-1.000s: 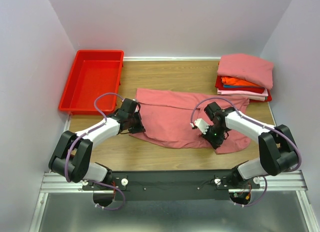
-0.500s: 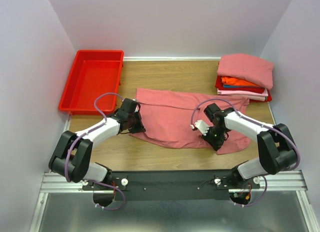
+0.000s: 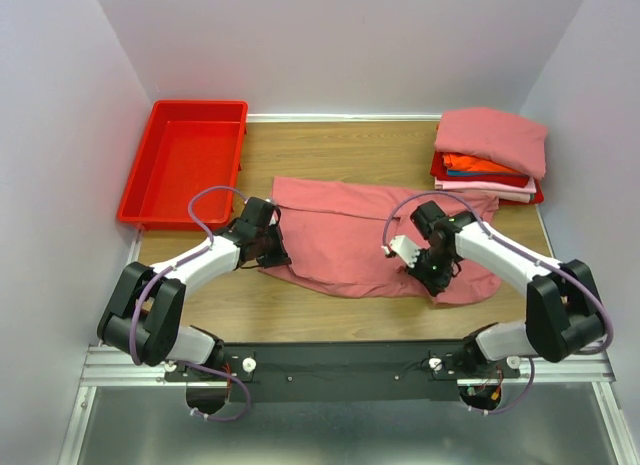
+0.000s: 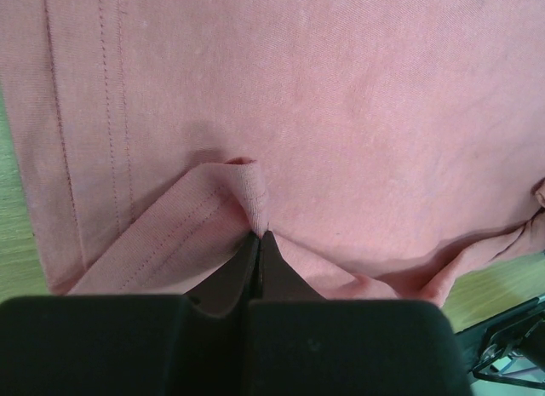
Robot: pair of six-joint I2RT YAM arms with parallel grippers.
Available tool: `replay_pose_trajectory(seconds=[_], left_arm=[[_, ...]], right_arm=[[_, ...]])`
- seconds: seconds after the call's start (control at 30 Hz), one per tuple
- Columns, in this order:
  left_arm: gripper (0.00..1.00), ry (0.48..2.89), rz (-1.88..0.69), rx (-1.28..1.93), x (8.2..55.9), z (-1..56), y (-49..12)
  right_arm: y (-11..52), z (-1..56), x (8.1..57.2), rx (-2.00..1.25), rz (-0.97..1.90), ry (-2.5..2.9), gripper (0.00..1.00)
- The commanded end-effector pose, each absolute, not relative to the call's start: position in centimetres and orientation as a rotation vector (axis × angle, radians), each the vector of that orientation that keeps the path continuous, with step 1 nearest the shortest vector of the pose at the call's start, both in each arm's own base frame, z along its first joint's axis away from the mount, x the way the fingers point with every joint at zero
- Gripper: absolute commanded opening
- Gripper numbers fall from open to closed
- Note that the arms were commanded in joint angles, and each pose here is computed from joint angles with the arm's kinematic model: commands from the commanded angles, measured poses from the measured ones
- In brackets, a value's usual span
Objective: Fold and stack the t-shirts
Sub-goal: Fold the tshirt
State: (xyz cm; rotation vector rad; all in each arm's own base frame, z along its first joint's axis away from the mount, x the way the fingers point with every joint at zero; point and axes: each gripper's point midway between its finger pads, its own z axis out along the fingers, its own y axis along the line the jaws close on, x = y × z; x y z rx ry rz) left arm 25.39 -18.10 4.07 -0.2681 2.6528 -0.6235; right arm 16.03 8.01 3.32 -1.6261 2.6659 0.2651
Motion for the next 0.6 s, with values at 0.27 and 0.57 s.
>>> replay_pose_trajectory(seconds=[0.27,0.57], left_arm=[[0.0,2.658,-0.633,-0.249,25.4,3.6,-18.1],[0.0,2.657,-0.645,-0.247,25.5,3.5,-18.2]], right_arm=[[6.2,8.4,21.8,-1.508,0.113,2.558,0.0],[3.6,8.7,26.3,-1.363,-0.065,2.577,0.01]])
